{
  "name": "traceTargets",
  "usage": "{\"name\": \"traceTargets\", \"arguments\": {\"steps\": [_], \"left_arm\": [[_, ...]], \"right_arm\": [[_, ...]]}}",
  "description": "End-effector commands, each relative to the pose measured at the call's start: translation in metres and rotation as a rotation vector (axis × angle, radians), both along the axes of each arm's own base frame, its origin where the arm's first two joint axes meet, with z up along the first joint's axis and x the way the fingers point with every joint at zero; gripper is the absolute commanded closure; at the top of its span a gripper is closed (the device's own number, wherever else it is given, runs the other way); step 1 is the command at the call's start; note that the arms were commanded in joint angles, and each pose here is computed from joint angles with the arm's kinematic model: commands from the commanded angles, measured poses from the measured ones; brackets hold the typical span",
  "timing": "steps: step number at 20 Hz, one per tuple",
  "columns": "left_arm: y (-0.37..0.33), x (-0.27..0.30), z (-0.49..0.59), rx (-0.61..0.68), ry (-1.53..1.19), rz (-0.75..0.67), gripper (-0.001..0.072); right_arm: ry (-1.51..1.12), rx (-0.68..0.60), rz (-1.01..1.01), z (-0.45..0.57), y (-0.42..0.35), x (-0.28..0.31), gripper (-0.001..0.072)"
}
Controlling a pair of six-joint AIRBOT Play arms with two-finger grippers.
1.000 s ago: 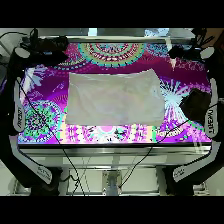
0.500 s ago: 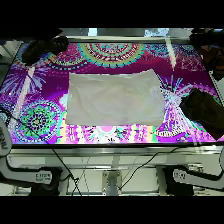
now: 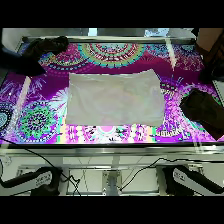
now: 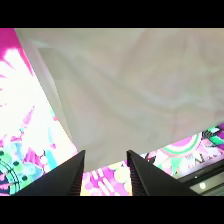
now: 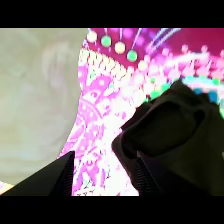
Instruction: Fold the shirts.
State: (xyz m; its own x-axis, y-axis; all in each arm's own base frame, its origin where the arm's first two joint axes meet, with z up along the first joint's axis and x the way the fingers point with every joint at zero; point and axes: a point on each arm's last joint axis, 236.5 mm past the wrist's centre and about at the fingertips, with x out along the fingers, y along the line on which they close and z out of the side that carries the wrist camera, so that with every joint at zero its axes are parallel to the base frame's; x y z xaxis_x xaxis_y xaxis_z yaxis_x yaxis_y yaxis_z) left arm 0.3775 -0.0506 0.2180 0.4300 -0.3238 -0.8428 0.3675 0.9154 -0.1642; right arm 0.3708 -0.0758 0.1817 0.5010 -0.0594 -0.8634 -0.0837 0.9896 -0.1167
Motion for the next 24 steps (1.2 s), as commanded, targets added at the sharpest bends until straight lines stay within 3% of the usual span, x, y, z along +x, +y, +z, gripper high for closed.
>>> {"name": "traceTargets", "arguments": {"steps": [1,4,11,22,24], "left_arm": [[0.012,-0.011,-0.067,0.026,0.175,0.053,0.0299],[0.011,-0.016,-0.115,0.017,0.258,0.058,0.0293],[0.011,-0.006,-0.141,0.001,0.246,0.091,0.0294],[0.007,-0.001,-0.139,-0.019,0.23,0.096,0.0295],[0.008,-0.001,-0.139,-0.019,0.231,0.097,0.0295]], "right_arm": [[0.214,0.156,-0.038,-0.092,0.008,-0.033,0.0284],[0.325,0.359,0.015,-0.149,0.046,-0.059,0.028],[0.456,0.572,-0.016,-0.229,0.096,-0.105,0.0261],[0.183,0.55,-0.308,-0.276,0.065,-0.057,0.0269],[0.181,0.558,-0.325,-0.28,0.064,-0.054,0.0312]]}}
